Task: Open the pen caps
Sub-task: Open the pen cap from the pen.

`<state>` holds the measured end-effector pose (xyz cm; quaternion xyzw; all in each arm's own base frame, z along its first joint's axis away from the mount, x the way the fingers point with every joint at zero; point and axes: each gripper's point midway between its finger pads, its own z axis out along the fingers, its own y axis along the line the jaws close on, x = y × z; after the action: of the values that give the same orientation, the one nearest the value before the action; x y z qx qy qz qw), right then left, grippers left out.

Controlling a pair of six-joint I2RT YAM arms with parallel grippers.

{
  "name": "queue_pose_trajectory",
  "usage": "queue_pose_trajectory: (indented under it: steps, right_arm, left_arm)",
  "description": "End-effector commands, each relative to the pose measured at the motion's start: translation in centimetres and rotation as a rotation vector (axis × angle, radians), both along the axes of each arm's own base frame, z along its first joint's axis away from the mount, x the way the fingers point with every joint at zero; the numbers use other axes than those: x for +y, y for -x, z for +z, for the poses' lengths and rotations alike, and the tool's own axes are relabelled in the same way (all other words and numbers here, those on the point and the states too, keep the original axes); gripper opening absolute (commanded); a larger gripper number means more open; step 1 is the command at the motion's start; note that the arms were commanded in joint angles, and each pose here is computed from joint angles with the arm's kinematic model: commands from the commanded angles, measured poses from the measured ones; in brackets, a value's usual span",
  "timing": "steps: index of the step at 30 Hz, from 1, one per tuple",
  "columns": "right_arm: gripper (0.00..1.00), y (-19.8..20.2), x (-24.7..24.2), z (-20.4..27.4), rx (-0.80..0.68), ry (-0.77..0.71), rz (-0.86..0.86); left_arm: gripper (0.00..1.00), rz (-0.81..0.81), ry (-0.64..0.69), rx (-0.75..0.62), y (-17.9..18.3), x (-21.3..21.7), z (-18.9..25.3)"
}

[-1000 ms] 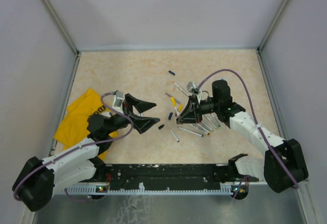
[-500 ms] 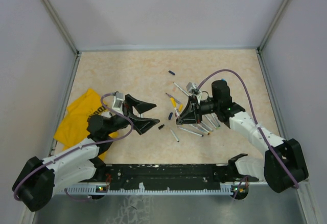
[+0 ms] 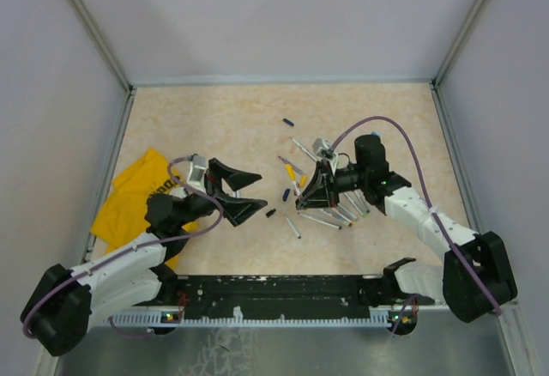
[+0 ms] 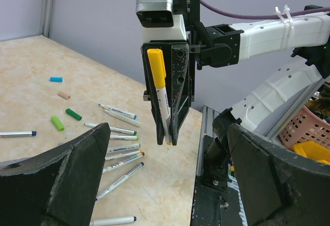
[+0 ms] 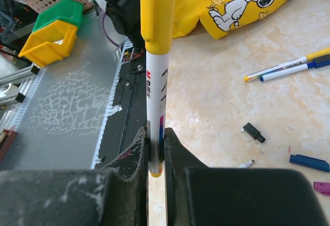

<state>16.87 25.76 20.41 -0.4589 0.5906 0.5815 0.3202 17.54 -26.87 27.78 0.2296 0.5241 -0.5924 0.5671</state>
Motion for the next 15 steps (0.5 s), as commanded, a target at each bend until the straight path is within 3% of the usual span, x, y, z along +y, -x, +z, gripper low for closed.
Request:
queue_pose_trajectory:
  steps: [1,15]
  right_arm:
    - [0.00,-0.03,0.40,1.55,-0.066,-0.036,0.039]
    - [0.00,0.20,0.70,1.20,-0.058,-0.031,0.053]
  left_arm:
    - [0.99,-0.003,0.015,-0.029,0.42,0.33,0.44]
    - [0.99,-0.008,0.015,0.018,-0.06,0.21,0.04]
